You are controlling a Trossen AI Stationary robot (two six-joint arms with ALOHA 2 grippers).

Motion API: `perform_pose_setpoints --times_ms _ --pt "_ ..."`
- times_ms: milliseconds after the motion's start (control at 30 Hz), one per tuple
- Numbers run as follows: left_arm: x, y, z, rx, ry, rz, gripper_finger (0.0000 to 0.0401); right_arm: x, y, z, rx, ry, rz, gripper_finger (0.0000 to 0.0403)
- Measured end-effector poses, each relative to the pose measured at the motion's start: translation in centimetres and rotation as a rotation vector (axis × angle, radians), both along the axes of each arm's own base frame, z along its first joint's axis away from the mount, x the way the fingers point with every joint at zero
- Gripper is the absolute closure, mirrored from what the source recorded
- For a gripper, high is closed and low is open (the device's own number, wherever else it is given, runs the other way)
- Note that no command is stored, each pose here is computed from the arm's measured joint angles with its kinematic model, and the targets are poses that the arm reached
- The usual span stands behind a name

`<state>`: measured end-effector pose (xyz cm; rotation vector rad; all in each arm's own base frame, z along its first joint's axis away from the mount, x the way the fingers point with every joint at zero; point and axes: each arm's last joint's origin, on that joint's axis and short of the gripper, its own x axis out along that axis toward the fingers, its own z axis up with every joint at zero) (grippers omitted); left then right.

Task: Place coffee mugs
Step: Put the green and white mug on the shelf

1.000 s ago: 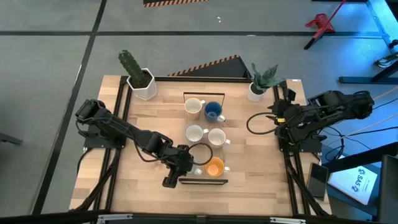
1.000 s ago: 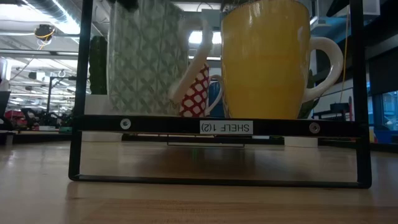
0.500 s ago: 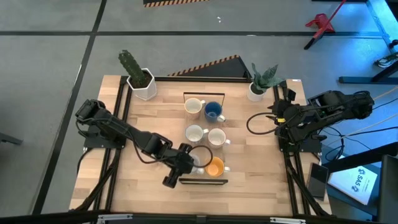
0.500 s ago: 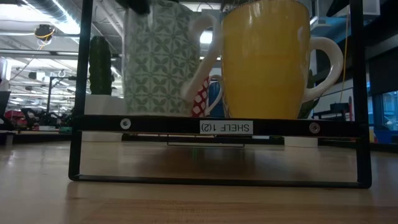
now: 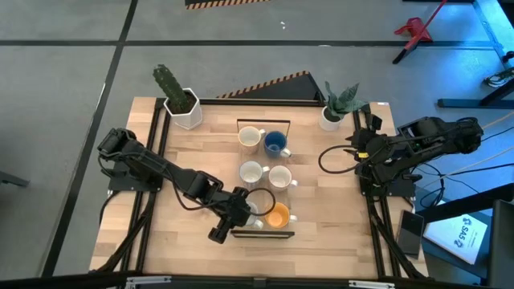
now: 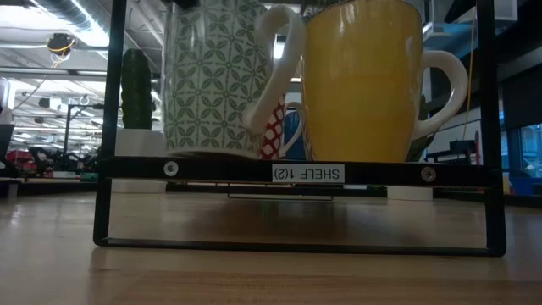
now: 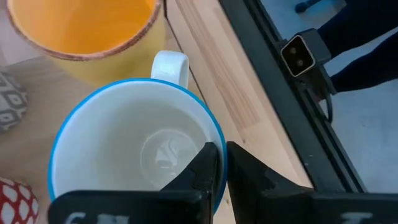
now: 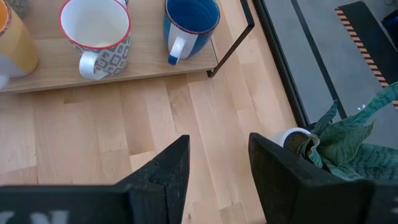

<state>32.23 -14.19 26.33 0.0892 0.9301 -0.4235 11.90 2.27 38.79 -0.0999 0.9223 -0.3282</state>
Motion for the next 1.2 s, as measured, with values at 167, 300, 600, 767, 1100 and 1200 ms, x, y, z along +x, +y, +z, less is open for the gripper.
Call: perform_pose_setpoints --times_ms 167,300,600,767,1100,1200 --pt "-0.01 -0.07 0.01 -0.008 0.001 -0.007 0.0378 0.01 0.0 -0.01 -0.001 0.001 0.0 0.0253" --pt "0.06 -0.08 0.07 -0.003 -0.013 -0.019 0.0378 0.0 -0.01 0.0 -0.003 0.0 0.0 0.0253" --pt "0.12 -0.05 0.08 0.039 -0.038 -0.029 0.0378 0.0 0.0 0.0 -0.002 0.0 0.0 0.0253" --pt "0.17 0.04 0.06 0.063 -0.048 -0.03 0.0377 0.0 -0.02 0.01 -0.006 -0.001 -0.002 0.0253" --pt "-0.11 -0.71 0.11 0.042 -0.05 -0.073 0.0377 0.0 -0.03 0.01 -0.01 -0.002 -0.004 0.0253" --pt "-0.11 -0.72 0.11 0.049 -0.053 -0.077 0.0375 0.0 -0.03 0.01 -0.01 -0.002 -0.005 0.0253"
